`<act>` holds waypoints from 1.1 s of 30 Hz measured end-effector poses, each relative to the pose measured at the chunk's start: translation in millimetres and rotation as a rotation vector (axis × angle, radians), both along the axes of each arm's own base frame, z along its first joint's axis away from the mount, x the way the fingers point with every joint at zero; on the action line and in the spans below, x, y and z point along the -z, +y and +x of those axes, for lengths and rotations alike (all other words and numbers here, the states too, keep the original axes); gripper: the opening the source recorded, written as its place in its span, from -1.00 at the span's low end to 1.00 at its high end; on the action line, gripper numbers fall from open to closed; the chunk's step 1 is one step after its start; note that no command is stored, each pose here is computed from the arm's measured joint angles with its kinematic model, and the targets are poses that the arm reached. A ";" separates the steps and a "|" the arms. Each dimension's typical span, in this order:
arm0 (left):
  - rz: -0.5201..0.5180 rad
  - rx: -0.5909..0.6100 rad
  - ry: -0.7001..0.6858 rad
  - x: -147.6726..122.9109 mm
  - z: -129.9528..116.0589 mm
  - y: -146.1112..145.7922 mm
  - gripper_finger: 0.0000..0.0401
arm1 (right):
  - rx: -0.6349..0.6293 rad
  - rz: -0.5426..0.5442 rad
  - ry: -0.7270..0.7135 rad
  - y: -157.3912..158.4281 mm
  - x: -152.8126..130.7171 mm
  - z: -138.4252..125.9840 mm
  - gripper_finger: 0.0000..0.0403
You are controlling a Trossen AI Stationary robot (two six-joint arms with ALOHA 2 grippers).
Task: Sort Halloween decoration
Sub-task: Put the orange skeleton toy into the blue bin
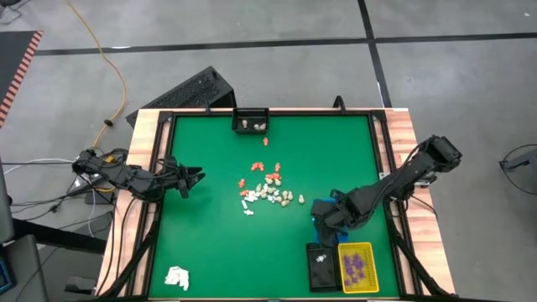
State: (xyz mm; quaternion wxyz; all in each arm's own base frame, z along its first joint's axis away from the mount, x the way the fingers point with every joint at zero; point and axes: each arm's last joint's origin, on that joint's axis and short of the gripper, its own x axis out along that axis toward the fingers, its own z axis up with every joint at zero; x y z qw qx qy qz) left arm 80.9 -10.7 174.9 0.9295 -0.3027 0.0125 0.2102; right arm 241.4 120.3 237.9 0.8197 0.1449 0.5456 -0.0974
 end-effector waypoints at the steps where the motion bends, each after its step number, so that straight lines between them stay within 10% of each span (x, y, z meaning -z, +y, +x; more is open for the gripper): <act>1: 0.000 0.000 0.000 0.0 0.0 0.0 -0.06 | -0.014 0.001 -0.027 -3.9 -8.4 2.0 -0.30; 13: 0.001 0.000 0.001 0.0 0.0 0.0 -0.06 | 0.342 -0.359 -0.488 -82.1 -68.5 45.0 -0.30; 33: -0.001 -0.001 0.001 0.2 0.0 0.0 -0.06 | 0.627 -0.443 -0.585 -188.2 51.0 156.1 -0.30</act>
